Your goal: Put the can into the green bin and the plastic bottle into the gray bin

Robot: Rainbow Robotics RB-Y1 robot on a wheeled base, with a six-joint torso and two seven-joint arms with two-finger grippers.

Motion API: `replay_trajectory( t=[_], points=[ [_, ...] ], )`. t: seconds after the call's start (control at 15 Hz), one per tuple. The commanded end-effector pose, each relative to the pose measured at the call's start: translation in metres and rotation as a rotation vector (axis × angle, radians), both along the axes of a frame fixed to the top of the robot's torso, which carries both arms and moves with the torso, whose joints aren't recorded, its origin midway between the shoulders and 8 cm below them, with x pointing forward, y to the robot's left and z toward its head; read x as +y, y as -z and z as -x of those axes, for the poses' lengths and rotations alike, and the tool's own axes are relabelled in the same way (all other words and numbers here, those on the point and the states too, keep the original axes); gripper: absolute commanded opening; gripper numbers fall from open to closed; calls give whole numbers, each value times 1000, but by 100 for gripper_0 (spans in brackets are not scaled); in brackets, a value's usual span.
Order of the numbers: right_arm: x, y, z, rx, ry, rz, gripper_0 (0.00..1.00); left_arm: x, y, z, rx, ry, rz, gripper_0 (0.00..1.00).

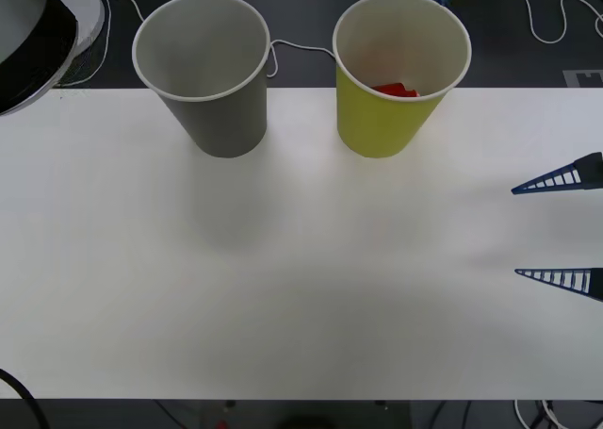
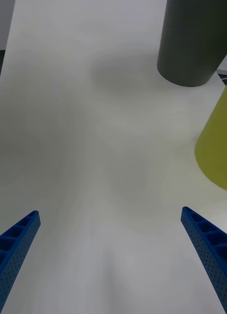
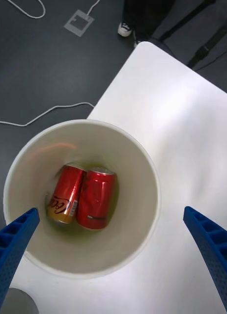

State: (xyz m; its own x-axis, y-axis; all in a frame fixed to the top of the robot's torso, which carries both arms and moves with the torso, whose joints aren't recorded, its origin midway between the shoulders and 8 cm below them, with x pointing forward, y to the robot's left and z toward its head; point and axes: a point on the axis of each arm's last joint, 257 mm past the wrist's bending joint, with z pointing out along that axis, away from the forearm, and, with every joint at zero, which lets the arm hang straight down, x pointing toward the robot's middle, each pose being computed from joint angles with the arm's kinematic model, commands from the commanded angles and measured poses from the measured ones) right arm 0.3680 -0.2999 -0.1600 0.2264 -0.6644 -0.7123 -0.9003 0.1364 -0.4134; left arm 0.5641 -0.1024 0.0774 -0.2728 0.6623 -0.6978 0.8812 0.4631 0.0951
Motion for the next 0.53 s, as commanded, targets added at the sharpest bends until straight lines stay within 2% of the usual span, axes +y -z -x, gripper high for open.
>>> replay_trajectory(
  t=[0.07, 0.27, 0.53],
  points=[
    [0, 0, 0, 0, 0, 0, 100, 31, -3, 13, 42, 70, -16, 100],
    [0, 0, 0, 0, 0, 0, 100, 66, -3, 25, 44, 148, -3, 100],
    [0, 0, 0, 0, 0, 0, 100, 114, 7, 48, 2, 225, -30, 100]
  ],
)
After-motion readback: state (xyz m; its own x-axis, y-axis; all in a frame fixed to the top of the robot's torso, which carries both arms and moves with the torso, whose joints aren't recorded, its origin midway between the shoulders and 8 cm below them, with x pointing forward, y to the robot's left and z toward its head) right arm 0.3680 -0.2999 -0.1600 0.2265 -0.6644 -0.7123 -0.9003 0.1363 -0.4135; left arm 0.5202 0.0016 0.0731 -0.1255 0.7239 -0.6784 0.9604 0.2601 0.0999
